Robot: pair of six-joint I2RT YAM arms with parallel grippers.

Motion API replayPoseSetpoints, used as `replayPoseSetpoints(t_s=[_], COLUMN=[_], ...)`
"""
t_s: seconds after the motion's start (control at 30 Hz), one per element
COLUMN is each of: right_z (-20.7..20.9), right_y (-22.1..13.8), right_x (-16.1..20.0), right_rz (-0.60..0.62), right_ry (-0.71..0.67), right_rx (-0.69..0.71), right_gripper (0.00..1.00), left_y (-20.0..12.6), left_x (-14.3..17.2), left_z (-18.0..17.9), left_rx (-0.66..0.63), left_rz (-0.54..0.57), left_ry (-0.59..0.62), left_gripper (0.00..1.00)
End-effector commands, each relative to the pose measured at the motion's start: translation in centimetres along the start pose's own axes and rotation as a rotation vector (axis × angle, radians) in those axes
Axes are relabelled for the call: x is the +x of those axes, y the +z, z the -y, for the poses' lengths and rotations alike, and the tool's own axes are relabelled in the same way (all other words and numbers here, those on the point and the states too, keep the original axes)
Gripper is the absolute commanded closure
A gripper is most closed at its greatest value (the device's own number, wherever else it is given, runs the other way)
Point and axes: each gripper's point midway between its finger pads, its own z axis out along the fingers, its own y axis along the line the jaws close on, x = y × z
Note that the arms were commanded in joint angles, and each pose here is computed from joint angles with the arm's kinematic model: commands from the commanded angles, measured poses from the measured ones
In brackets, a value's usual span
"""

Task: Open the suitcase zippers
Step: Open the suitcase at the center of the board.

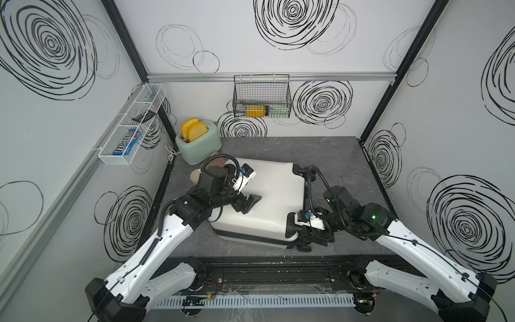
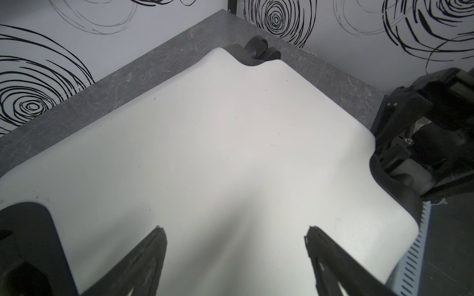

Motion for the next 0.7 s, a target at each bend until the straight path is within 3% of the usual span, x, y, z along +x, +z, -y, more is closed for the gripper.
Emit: replayPoseSetpoints(t_s=[0.0, 0.07, 0.13, 0.3, 0.4, 0.67], right_z=[1.5, 2.7, 3.7, 5.3, 7.4, 11.7], right_y=[-0.2, -1.6, -4.1, -10.3, -13.6, -19.3], right_x=[-0.7, -2.5, -5.6, -12.0, -14.4, -16.5], right_rz=[0.001, 0.054, 0.163, 0.429, 0.533, 0.739], right_ry=[0.032, 0.061, 0.082, 0.123, 0.215, 0.47], right_rx=[0.072, 0.136, 0.192, 0.294, 0.381, 0.415], right_gripper=[0.41, 0.68, 0.81, 0.9, 0.97, 1.0], left_y=[-0.7, -1.0, -1.6, -3.7, -5.6, -10.2], left_x=[-1.5, -1.7, -2.2, -3.7, -4.4, -5.4], left_z=[0.1, -0.1, -0.7, -3.0, -4.8, -7.8], left_rx=[0.003, -0.015, -0.057, -0.214, -0.34, -0.533], left_rz=[0.071, 0.074, 0.08, 0.101, 0.125, 0.179], left_ry=[0.001, 0.002, -0.002, -0.068, -0.12, -0.23], left_gripper=[0.11, 0.11, 0.11, 0.1, 0.09, 0.08])
